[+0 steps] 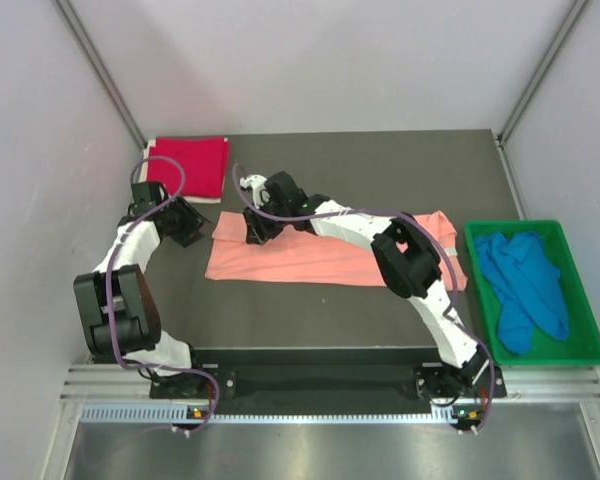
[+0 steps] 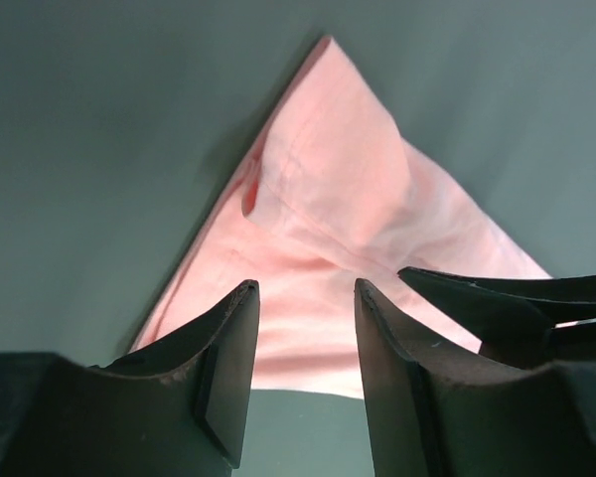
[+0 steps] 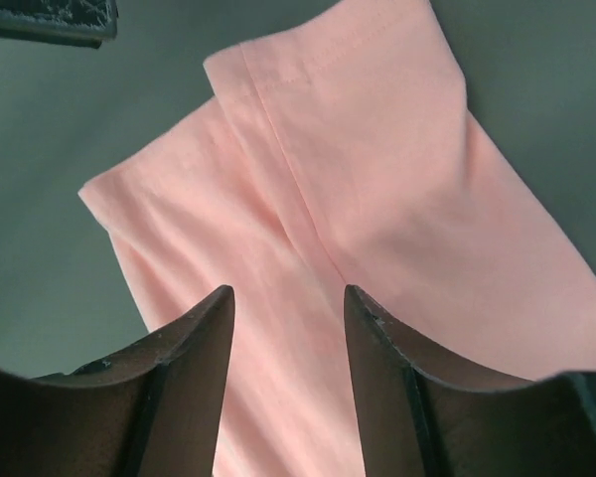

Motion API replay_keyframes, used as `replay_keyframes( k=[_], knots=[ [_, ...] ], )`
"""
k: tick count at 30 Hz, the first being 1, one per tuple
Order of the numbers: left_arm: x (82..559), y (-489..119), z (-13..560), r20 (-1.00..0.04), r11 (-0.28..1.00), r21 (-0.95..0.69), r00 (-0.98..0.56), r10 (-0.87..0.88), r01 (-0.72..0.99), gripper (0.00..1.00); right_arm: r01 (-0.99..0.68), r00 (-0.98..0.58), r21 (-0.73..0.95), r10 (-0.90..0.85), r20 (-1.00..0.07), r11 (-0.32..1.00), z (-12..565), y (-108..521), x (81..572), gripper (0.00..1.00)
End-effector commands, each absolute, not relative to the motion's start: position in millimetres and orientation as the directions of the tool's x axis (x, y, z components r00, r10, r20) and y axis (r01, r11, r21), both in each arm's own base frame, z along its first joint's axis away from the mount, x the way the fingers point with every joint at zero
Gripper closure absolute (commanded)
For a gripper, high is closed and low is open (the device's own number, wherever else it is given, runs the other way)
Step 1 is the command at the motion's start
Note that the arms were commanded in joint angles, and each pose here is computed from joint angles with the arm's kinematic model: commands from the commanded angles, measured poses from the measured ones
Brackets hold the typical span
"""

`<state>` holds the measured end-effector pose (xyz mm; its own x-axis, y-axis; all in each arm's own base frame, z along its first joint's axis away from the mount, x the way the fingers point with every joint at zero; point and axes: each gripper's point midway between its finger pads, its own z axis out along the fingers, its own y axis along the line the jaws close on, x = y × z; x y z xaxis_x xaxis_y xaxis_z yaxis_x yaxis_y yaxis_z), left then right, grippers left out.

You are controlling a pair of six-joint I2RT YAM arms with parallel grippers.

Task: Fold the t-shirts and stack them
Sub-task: Fold the tshirt

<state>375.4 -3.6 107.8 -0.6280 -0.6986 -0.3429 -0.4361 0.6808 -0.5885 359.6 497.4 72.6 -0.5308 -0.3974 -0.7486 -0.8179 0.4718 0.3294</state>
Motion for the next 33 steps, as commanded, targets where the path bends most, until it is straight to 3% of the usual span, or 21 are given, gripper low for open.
replay_keyframes(
  k=[1,4,9,15,21,25,33],
  knots=[
    [378.5,-14.0,112.7,-0.347,0.672,-0.627,-0.631,-0.694,-0.394,0.52,-0.844,-0.454,0.26,-0.367,-0.812,0.47,125.5,492.6,357.8,0.52],
    [375.5,-15.3,105.3,-0.343,0.677,-0.61,-0.633,-0.694,-0.412,0.52,-0.8,-0.476,0.25,-0.323,-0.818,0.546,141.0,479.8,362.5,0.56],
    [368.8,-11.0,88.4,-0.347,0.67,-0.588,-0.607,-0.715,-0.453,0.53,-0.57,-0.57,0.253,-0.154,-0.807,0.782,174.8,426.8,376.7,0.51],
    [382.2,-12.0,72.9,-0.31,0.636,-0.61,-0.597,-0.74,-0.473,0.53,-0.032,-0.732,0.367,0.228,-0.642,0.93,181.0,301.0,373.1,0.47],
    [395.0,-9.9,68.0,-0.311,0.629,-0.618,-0.587,-0.747,-0.473,0.53,0.321,-0.648,0.394,0.503,-0.572,0.861,176.3,171.4,356.8,0.46],
    [403.6,-13.0,61.7,-0.285,0.617,-0.632,-0.599,-0.748,-0.469,0.53,0.623,-0.526,0.325,0.689,-0.499,0.712,159.0,75.3,331.8,0.48],
    [414.8,-15.1,64.4,-0.286,0.608,-0.651,-0.595,-0.751,-0.455,0.57,0.862,-0.4,0.146,0.828,-0.392,0.486,121.1,6.1,276.9,0.48]
  ],
)
